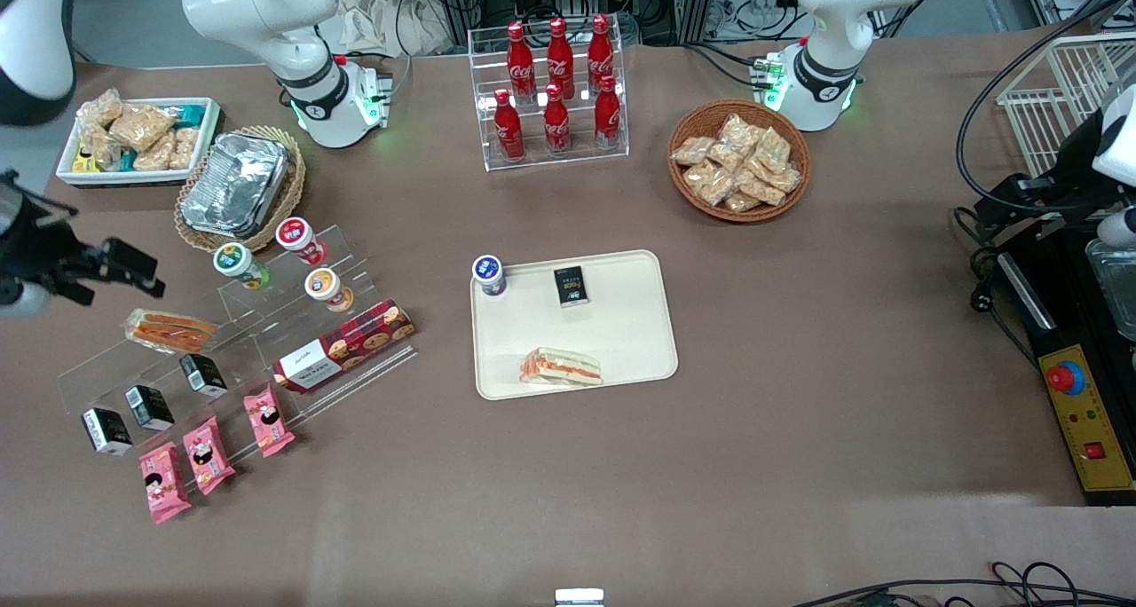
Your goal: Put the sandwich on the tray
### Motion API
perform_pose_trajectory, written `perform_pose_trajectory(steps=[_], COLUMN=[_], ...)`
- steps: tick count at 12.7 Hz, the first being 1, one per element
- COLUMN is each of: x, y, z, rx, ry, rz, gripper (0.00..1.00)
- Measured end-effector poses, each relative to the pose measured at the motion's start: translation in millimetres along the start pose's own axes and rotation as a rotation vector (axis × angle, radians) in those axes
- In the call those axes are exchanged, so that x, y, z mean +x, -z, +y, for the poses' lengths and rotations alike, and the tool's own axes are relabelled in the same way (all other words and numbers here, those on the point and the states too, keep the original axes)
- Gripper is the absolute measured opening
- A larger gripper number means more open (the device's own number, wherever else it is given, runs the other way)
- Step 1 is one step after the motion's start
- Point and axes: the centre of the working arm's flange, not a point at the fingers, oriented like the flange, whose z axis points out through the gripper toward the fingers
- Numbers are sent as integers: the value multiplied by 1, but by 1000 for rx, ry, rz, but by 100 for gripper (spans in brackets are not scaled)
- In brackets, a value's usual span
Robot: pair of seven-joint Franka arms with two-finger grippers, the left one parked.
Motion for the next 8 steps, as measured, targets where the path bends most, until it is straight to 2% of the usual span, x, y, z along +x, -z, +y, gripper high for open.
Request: perform_pose_trajectory(steps=[3, 8], x=[-27, -9], y=[7, -31], z=[-12, -3], rx=[-17, -16], ry=[9, -27], rz=[-3, -20], gripper=[100, 100])
